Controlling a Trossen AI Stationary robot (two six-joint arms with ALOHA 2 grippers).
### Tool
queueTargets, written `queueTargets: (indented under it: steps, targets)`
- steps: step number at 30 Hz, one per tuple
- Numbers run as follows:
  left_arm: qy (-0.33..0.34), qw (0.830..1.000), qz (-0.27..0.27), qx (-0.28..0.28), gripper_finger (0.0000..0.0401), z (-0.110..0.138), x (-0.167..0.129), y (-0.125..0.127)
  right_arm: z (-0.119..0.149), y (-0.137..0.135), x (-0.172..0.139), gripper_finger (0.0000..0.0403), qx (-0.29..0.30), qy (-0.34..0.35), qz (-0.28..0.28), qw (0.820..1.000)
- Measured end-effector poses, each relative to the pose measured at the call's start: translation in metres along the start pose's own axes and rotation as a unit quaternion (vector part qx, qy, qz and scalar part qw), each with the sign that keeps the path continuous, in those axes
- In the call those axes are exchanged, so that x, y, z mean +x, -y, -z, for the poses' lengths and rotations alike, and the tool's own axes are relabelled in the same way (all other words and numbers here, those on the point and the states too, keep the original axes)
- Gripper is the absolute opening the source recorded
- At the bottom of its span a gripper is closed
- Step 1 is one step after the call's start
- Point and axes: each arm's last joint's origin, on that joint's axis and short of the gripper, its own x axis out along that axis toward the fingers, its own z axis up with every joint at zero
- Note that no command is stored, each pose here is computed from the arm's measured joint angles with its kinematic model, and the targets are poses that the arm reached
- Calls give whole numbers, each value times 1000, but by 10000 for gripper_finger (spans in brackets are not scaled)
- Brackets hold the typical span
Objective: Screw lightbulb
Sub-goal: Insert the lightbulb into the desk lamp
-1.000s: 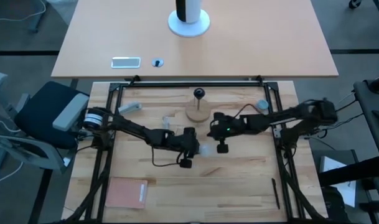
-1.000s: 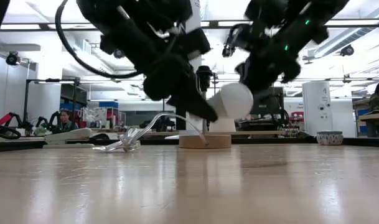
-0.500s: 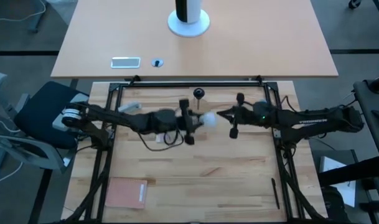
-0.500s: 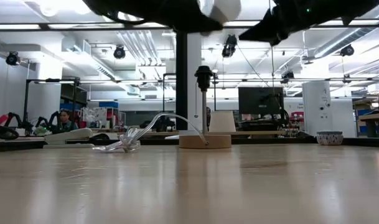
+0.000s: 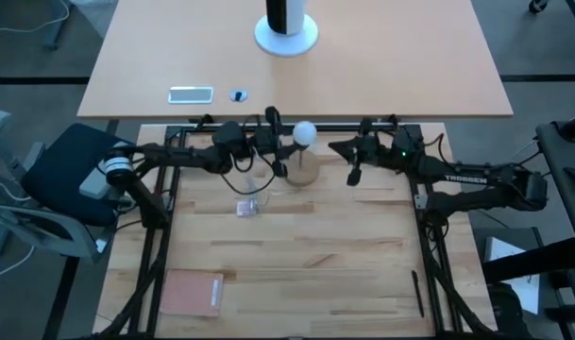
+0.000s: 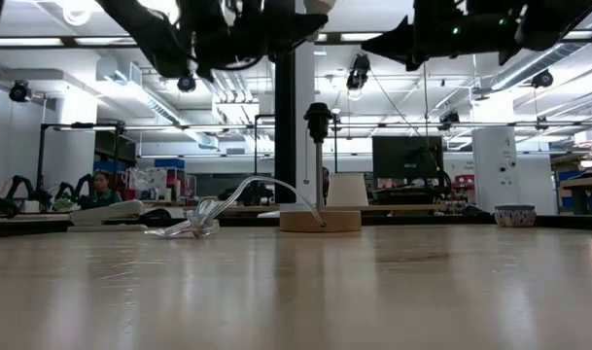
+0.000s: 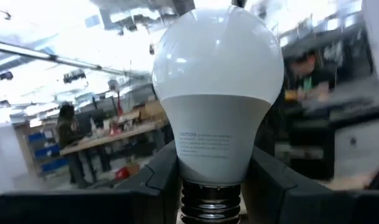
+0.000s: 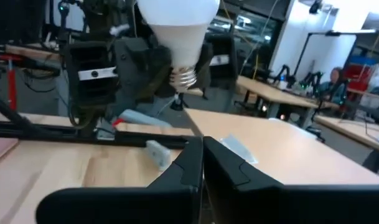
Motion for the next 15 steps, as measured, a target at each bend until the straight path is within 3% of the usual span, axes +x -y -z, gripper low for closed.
queueTargets:
  steps: [8,15]
  targets:
    - [27,999,3,-19,118,12,-2,-10,13,12,15,15,8,19,12,1000]
    - [33,998,35,-27,118,11,-3,-6,-6,6,18,82,9,53,-15,998]
